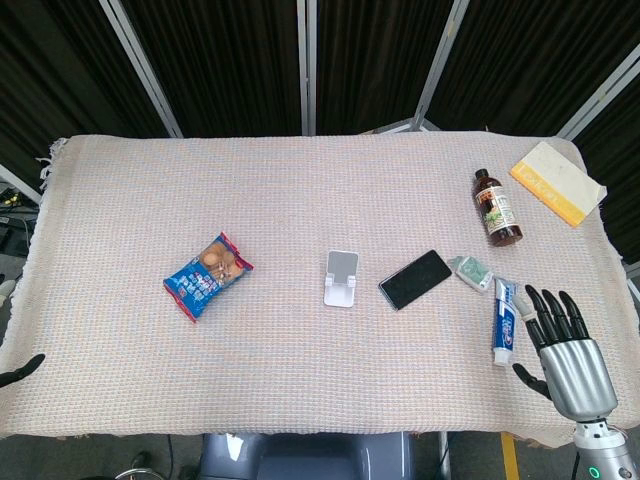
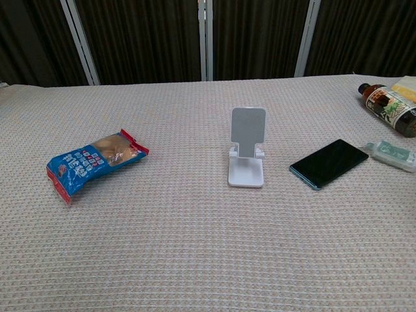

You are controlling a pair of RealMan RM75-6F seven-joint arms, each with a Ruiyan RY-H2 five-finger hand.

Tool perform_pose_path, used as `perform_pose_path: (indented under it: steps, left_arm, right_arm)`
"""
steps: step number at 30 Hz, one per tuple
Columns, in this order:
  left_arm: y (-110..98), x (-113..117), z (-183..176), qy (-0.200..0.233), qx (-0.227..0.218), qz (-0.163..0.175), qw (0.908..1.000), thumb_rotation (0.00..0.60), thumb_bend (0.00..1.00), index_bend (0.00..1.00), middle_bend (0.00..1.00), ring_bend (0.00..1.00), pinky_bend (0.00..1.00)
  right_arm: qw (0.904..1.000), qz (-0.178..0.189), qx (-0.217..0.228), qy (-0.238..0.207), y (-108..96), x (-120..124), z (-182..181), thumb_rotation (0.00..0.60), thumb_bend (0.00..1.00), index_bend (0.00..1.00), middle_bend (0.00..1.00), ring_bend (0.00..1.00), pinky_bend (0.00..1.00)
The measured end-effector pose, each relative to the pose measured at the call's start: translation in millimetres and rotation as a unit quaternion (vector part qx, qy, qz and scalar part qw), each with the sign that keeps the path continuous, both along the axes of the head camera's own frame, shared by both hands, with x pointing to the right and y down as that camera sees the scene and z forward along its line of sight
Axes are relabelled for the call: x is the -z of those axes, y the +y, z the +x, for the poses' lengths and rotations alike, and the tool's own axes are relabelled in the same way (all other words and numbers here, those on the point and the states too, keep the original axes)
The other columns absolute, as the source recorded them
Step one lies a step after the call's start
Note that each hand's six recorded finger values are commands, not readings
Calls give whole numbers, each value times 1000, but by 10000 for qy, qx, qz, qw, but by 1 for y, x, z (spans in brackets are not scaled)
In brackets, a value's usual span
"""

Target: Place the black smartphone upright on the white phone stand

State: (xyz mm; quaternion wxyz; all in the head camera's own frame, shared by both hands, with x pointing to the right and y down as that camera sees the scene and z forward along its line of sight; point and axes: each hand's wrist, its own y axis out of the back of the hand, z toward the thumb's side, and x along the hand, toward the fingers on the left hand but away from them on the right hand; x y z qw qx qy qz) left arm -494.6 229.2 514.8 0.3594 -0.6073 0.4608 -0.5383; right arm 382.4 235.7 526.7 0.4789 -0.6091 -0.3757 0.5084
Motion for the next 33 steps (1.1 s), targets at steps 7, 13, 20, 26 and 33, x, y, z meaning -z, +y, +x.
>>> perform_pose_path:
  steps: [7,13,20,26,33]
  left_arm:
    - [1,-2,-2,-74,40,-31,10000,600,0,0,0,0,0]
    - [1,-7,-2,-149,37,-89,9998,600,0,0,0,0,0]
    - [-1,-17,-4,-233,89,-244,9994,600,0,0,0,0,0]
    - [-5,-26,-10,-366,237,-379,9983,600,0,0,0,0,0]
    - [-6,-38,-16,-584,371,-509,9963,600,0,0,0,0,0]
  right_arm:
    - [9996,-276,51,-70,0,-13,-2,600,0,0,0,0,0]
    - [9946,-814,244,-592,-11,-34,-16,600,0,0,0,0,0]
    - [9848,-1236,1141,-434,-51,-69,-46,600,0,3,3,0,0]
    - [9685,-1470,2011,31,-95,-104,-81,600,0,45,57,0,50]
    - [9478,-1580,2706,589,-135,-143,-114,600,10,99,115,20,110]
